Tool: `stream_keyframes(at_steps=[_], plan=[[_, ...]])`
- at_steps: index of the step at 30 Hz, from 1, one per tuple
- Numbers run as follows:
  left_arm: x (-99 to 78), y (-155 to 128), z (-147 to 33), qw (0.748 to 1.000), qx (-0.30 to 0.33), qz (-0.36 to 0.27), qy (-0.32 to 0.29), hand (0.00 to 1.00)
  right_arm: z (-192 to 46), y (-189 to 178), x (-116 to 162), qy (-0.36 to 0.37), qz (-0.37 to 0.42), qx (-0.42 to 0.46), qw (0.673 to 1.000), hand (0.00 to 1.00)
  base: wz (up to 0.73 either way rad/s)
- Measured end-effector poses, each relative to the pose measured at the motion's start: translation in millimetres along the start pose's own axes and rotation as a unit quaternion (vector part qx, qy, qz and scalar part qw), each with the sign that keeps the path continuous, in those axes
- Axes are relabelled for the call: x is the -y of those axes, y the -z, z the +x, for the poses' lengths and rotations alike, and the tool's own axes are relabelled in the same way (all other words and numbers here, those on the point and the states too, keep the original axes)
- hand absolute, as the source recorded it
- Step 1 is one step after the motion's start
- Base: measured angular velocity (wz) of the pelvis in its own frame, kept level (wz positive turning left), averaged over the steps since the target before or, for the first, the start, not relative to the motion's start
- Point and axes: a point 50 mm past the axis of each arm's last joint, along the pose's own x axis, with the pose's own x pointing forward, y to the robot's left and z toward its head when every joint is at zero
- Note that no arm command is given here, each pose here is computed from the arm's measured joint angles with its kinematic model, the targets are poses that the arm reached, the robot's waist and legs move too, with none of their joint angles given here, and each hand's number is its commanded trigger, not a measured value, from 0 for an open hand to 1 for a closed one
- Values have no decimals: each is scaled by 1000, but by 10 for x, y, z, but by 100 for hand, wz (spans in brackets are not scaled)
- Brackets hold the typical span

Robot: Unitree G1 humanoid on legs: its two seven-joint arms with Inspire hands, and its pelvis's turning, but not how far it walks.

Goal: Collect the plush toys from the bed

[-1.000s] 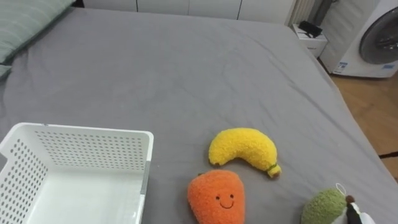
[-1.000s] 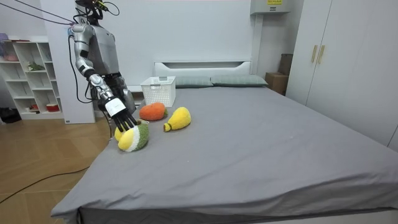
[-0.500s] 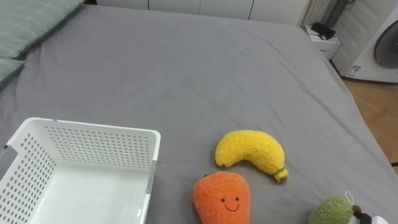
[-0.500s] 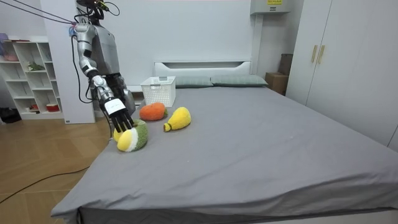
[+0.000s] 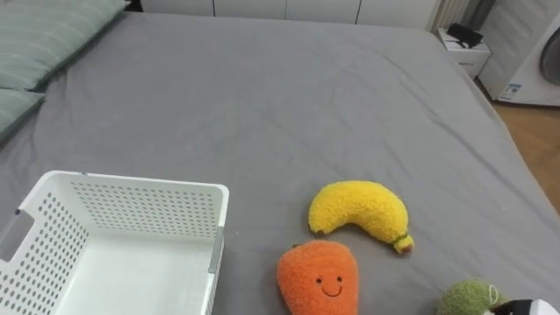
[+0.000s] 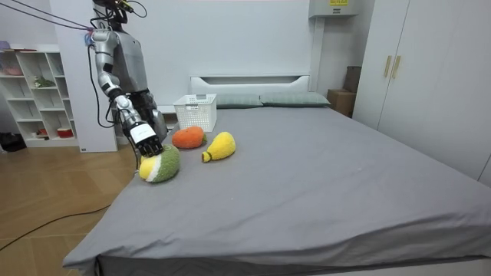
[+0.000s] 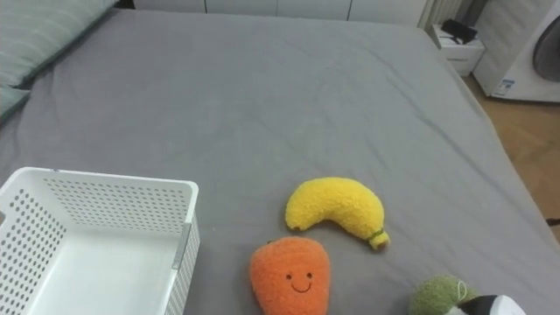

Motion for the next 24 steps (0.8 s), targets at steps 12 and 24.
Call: stream_keyframes(at_steps=[12, 24], plan=[[0, -36, 0, 1000, 15, -5, 0, 0, -2, 2, -6, -2, 2, 4, 1000, 100, 0], [40, -107, 0, 999, 24, -34, 19, 0, -9, -669, 479, 73, 80, 136, 985, 100, -1]])
